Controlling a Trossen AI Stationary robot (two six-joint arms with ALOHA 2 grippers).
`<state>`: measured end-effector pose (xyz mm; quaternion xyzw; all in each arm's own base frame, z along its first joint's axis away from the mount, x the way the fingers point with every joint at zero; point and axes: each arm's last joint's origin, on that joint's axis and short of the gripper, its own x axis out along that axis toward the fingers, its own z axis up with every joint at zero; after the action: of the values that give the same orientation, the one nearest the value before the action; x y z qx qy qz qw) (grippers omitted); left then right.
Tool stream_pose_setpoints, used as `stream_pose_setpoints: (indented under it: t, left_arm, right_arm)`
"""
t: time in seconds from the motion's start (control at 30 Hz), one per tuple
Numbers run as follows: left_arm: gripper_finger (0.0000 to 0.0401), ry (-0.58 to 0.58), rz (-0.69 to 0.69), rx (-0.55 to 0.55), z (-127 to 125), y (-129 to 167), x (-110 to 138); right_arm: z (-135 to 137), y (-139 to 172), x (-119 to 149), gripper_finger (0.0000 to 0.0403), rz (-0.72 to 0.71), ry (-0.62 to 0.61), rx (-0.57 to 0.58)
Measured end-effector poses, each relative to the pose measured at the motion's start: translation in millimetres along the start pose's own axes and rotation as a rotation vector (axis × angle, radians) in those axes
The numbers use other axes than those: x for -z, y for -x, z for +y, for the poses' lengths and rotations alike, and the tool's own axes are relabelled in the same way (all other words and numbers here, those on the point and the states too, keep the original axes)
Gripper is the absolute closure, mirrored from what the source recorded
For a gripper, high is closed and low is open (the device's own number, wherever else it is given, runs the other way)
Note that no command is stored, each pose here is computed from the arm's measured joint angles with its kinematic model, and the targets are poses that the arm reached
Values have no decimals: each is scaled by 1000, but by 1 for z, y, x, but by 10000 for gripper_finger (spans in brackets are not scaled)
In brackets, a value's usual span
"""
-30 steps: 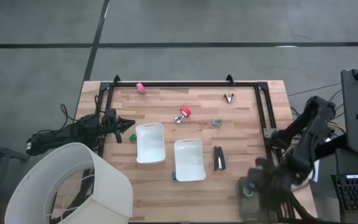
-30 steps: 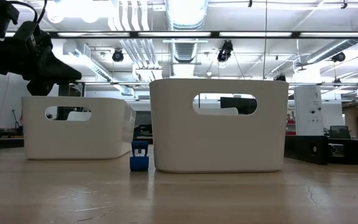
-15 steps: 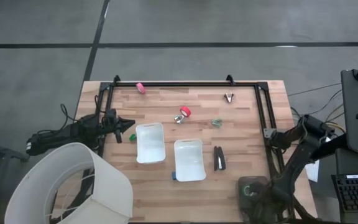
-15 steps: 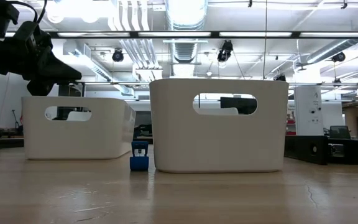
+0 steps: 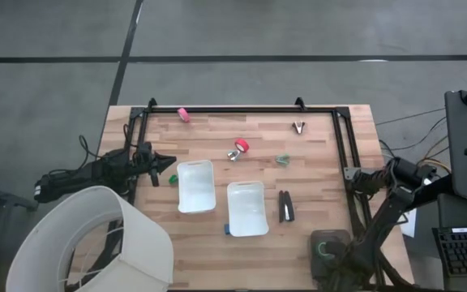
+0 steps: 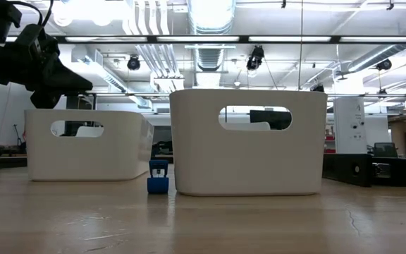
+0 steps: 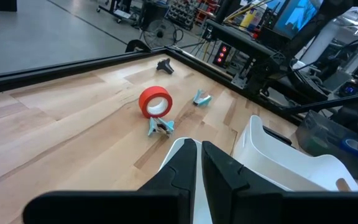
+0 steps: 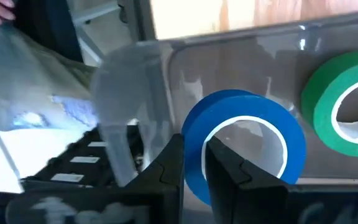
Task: Pick and place Stapler, Stapler remover, tape
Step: Put the blue tape into the black bin
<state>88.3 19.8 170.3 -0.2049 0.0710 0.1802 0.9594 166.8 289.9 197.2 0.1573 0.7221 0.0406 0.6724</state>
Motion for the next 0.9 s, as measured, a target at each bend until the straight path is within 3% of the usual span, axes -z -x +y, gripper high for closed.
stream_pose_setpoints:
  t: [0.37,0.6,0.9]
  left_arm:
    - [373,0,1,0,0,0,0]
    - [373,0,0,0,0,0,0]
    - [373,0,0,0,0,0,0]
  right_arm:
    - [-1,-9,0,367,9,14,24]
    - [-2,-10,0,364,9,-39,30]
    - [-4,-11,-1,317,-2,-62,42]
